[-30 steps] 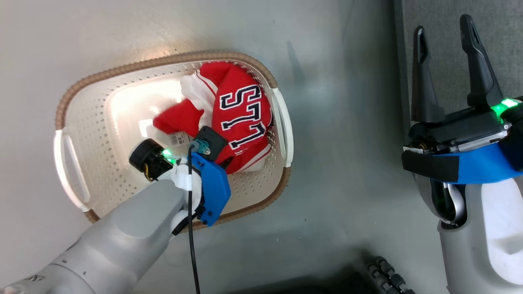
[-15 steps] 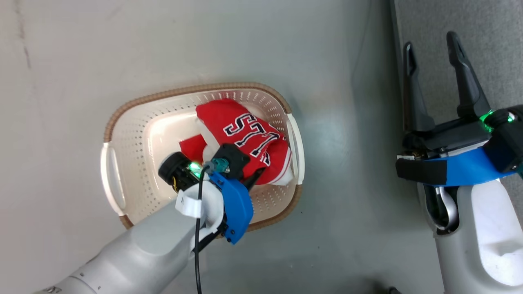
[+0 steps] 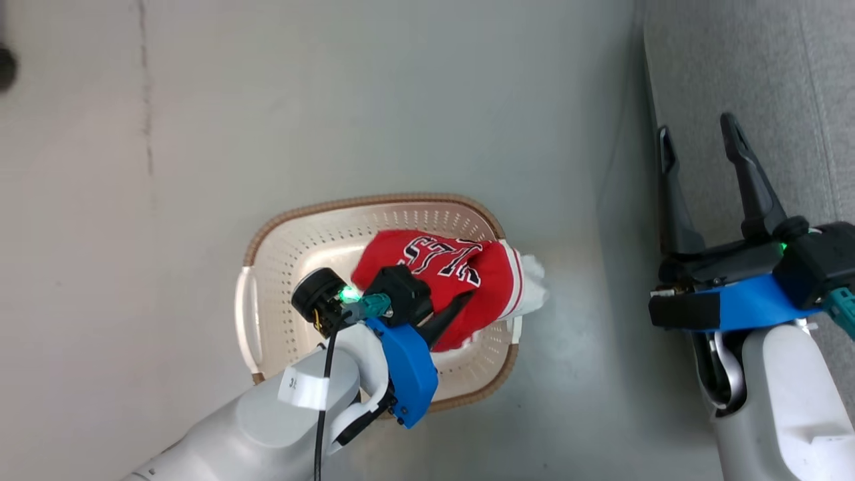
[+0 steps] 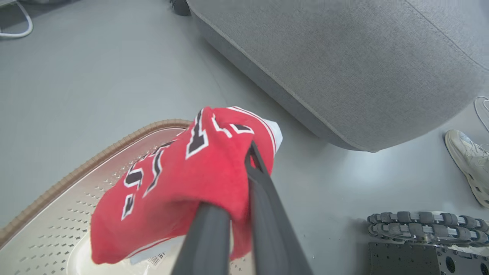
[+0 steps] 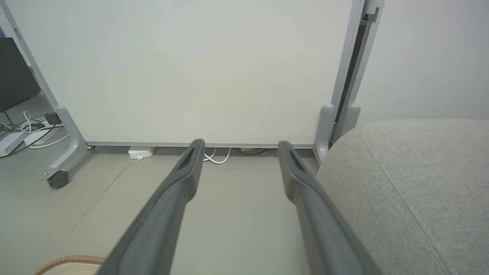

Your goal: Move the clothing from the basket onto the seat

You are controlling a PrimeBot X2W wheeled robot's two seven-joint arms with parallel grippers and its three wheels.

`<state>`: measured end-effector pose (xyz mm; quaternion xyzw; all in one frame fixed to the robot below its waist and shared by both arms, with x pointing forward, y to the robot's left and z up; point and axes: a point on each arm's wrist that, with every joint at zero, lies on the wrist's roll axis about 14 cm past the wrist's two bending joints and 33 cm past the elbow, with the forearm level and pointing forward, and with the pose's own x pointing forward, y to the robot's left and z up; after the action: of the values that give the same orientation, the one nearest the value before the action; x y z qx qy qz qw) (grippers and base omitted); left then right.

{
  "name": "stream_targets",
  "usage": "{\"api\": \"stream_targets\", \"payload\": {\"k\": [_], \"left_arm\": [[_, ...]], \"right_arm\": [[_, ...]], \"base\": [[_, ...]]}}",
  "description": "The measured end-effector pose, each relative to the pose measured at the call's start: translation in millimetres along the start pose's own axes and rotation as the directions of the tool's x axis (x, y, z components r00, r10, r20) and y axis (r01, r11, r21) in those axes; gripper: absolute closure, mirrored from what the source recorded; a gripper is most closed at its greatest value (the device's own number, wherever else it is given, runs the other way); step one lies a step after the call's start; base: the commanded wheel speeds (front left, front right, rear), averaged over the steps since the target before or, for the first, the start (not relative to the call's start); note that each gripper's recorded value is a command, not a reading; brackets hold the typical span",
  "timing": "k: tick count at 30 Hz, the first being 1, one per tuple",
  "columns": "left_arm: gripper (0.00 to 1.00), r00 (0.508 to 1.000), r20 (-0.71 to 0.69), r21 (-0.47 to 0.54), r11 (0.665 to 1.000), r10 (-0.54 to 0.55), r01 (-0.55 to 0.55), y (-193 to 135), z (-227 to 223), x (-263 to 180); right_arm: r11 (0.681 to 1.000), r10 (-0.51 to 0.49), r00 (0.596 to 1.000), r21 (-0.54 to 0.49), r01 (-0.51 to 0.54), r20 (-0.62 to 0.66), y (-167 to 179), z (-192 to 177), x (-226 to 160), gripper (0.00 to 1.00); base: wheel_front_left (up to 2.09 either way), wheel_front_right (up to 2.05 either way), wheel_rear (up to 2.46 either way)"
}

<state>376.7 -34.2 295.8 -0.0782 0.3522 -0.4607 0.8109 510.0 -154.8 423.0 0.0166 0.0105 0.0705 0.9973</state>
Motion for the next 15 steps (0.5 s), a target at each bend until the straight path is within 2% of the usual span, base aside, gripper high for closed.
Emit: {"api": "stream_targets", "payload": {"k": [15], "left_arm": [[1.0,0.972,0.229,0.169,0.982,0.045,-0.085,-18.5,77.1,-50.7]], "right_arm": [[0.999,0.045,0.996,0.012,-0.046,0.073,24.5,46.1,-21.2,0.0]], "base": [[0.0,0.0,0.0]]}}
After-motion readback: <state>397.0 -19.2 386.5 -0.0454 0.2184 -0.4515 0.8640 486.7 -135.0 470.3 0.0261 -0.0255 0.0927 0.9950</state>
